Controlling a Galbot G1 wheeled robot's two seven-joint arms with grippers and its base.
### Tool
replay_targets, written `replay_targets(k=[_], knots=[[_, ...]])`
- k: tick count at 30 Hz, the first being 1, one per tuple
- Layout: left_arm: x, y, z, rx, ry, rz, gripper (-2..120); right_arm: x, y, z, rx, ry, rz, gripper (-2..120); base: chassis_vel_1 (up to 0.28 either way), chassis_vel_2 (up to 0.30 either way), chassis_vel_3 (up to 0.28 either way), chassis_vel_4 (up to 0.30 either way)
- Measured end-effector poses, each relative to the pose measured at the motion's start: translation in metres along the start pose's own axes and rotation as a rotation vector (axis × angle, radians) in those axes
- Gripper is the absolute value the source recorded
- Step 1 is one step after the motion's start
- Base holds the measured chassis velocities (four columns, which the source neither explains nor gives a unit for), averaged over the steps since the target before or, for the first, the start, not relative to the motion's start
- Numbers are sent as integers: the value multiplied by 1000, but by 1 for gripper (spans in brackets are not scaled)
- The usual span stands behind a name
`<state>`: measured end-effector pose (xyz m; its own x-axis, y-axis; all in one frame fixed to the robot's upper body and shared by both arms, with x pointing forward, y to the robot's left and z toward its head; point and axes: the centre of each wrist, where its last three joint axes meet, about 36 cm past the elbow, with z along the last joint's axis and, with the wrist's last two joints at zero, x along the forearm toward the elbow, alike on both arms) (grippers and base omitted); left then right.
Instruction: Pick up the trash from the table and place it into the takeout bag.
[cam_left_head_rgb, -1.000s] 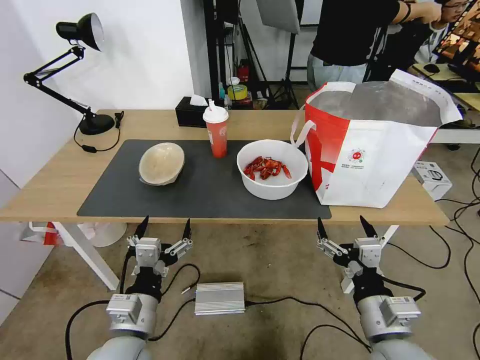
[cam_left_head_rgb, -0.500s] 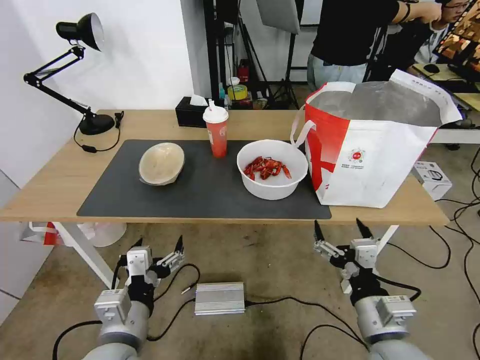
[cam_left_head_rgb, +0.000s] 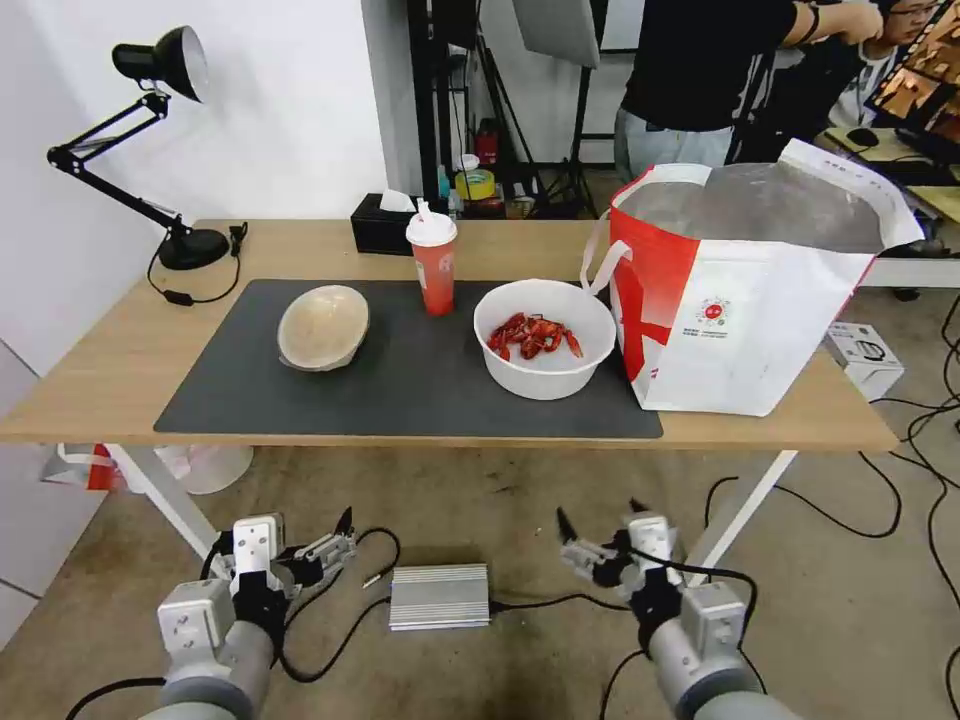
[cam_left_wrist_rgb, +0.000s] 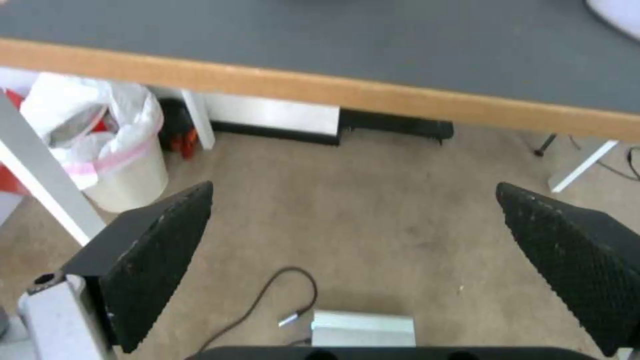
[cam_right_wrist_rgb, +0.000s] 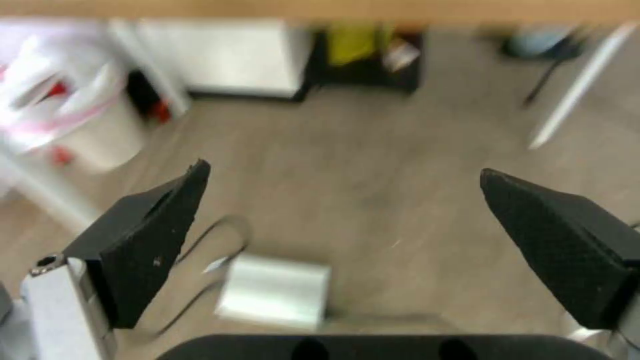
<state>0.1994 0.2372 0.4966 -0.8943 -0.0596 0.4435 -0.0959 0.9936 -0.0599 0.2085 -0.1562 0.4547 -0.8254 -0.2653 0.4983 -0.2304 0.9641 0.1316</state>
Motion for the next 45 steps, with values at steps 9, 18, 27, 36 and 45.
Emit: replay_targets(k=[9, 18, 27, 36, 45], knots=[[2, 1, 3, -12, -32, 3, 100, 7, 4, -8, -18, -28, -15, 100, 0, 0, 0, 0], [2, 1, 3, -19, -34, 6, 100, 8, 3, -9, -20, -41, -4, 100, 0, 0, 0, 0], [2, 0, 3, -21, -67, 16, 100, 9, 2, -11, -28, -71, 7, 100, 0, 0, 0, 0], [0, 0, 2, -26, -160, 33, 100, 12, 0, -16, -38, -119, 10, 100, 0, 0, 0, 0], [0, 0, 2, -27, -294, 52, 100, 12, 1, -16, -40, -126, 9, 100, 0, 0, 0, 0]])
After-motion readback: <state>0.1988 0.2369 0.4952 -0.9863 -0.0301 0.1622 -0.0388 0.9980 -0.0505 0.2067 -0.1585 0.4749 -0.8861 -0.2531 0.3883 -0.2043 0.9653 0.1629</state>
